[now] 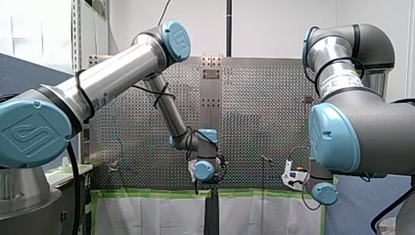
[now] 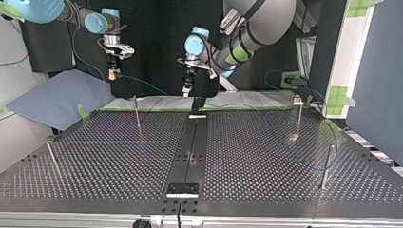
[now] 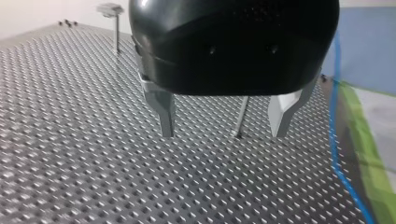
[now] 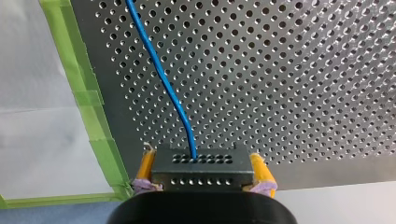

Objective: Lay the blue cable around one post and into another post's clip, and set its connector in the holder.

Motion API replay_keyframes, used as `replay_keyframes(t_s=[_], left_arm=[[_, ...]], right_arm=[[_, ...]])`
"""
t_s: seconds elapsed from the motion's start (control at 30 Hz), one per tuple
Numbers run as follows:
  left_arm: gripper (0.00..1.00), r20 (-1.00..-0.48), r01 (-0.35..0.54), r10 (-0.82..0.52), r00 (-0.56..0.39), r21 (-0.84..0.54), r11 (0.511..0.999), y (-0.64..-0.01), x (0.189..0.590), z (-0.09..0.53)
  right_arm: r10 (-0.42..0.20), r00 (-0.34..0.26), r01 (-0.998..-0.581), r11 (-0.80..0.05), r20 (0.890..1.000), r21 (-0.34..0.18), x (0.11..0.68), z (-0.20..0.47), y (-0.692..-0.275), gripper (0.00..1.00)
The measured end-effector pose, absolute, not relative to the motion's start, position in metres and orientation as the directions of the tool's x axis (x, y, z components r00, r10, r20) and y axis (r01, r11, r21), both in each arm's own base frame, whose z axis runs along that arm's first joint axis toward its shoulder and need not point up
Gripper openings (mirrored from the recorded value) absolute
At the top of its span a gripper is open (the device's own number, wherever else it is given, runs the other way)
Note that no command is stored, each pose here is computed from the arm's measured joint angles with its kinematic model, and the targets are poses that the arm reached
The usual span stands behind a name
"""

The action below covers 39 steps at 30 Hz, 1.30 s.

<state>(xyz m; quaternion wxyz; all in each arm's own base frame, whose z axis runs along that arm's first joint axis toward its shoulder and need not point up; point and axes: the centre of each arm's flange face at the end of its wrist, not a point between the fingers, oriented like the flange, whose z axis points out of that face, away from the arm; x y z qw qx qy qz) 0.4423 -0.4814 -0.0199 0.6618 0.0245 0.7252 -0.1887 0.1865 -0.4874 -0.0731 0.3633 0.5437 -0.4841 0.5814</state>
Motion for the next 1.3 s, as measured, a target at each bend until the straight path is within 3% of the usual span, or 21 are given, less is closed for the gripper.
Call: replay_keyframes(t_s=[0.53,1.3], left_arm=[[1.00,-0.982,0.258,-0.045,-0.186,-0.093,0.962,-0.464,0.439,-0.094],[1.00,-0.946,0.269,0.053,-0.319,-0.037,0.962,-0.481,0.441,-0.177]], right_arm=[[-0.105,-0.147,-0.948,-0.267,0.984,-0.171,0.187,-0.073,-0.488,0.00],[-0.108,-0.146,-0.948,-0.269,0.983,-0.170,0.188,-0.073,-0.489,0.00]])
